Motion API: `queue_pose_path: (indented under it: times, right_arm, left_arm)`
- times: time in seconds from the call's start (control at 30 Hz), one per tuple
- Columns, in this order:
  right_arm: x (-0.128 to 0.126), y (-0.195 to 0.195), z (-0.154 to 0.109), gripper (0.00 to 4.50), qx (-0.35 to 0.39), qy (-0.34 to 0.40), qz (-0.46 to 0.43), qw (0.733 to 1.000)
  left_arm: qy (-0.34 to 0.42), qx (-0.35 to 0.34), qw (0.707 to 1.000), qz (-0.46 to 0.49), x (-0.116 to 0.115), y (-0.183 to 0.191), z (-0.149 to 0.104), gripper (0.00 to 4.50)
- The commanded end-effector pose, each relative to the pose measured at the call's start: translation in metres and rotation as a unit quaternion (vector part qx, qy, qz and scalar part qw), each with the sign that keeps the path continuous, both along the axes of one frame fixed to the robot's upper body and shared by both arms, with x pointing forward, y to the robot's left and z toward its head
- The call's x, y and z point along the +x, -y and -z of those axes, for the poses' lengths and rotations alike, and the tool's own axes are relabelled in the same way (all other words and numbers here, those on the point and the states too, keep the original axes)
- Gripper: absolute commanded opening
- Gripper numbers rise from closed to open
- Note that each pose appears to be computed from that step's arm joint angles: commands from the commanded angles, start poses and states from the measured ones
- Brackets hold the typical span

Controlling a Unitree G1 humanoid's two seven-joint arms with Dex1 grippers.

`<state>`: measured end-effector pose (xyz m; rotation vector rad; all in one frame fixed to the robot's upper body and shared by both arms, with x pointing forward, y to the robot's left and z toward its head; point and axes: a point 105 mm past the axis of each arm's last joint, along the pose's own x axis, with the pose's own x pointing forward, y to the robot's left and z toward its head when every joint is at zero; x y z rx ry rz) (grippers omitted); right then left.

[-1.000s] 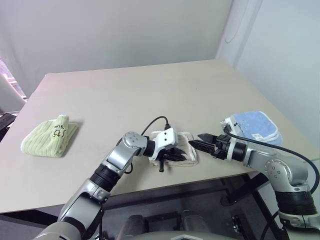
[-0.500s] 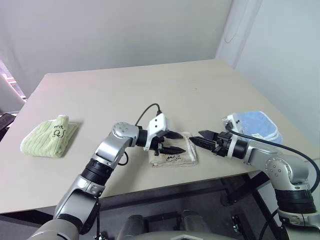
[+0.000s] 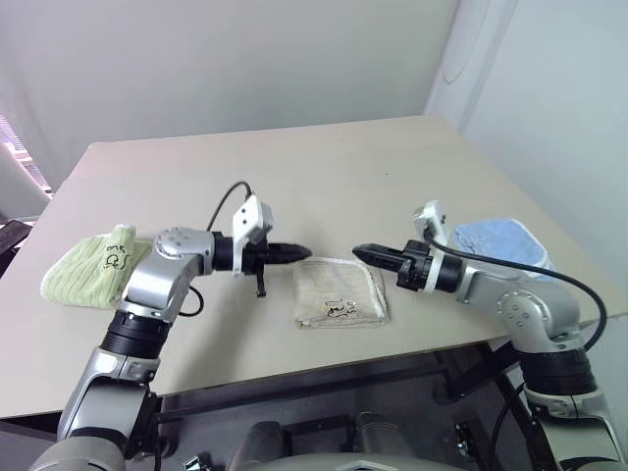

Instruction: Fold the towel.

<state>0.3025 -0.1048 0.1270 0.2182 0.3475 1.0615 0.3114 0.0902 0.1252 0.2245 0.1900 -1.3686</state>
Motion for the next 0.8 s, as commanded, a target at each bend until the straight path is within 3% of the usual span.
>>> queue_pose_path:
  times: [0.03, 0.17, 0.3, 0.43, 0.7, 0.8]
  right_arm:
    - [-0.002, -0.006, 0.012, 0.01, -0.008, 0.0, -0.027, 1.0]
    - [0.004, -0.007, 0.037, 0.01, -0.021, -0.027, -0.021, 0.999]
    - [-0.003, -0.006, 0.079, 0.01, -0.08, -0.059, -0.033, 0.995]
    - [-0.011, -0.001, 0.102, 0.01, -0.118, -0.069, -0.041, 0.99]
    - [-0.003, 0.005, 0.092, 0.01, -0.102, -0.05, -0.031, 0.993]
    - [0.001, 0.002, 0.062, 0.58, -0.034, -0.057, -0.026, 0.997]
  left_arm:
    - [0.006, 0.015, 0.999, 0.035, -0.009, 0.007, 0.01, 0.0]
    - [-0.022, 0.022, 0.999, 0.024, -0.004, 0.014, 0.039, 0.0]
    - [-0.056, 0.058, 0.997, 0.017, -0.003, 0.02, 0.082, 0.0]
    - [-0.072, 0.053, 0.996, 0.017, -0.005, 0.022, 0.093, 0.0]
    - [-0.068, 0.031, 0.997, 0.016, -0.004, 0.023, 0.088, 0.0]
    - [-0.059, -0.007, 0.998, 0.015, -0.002, 0.018, 0.061, 0.0]
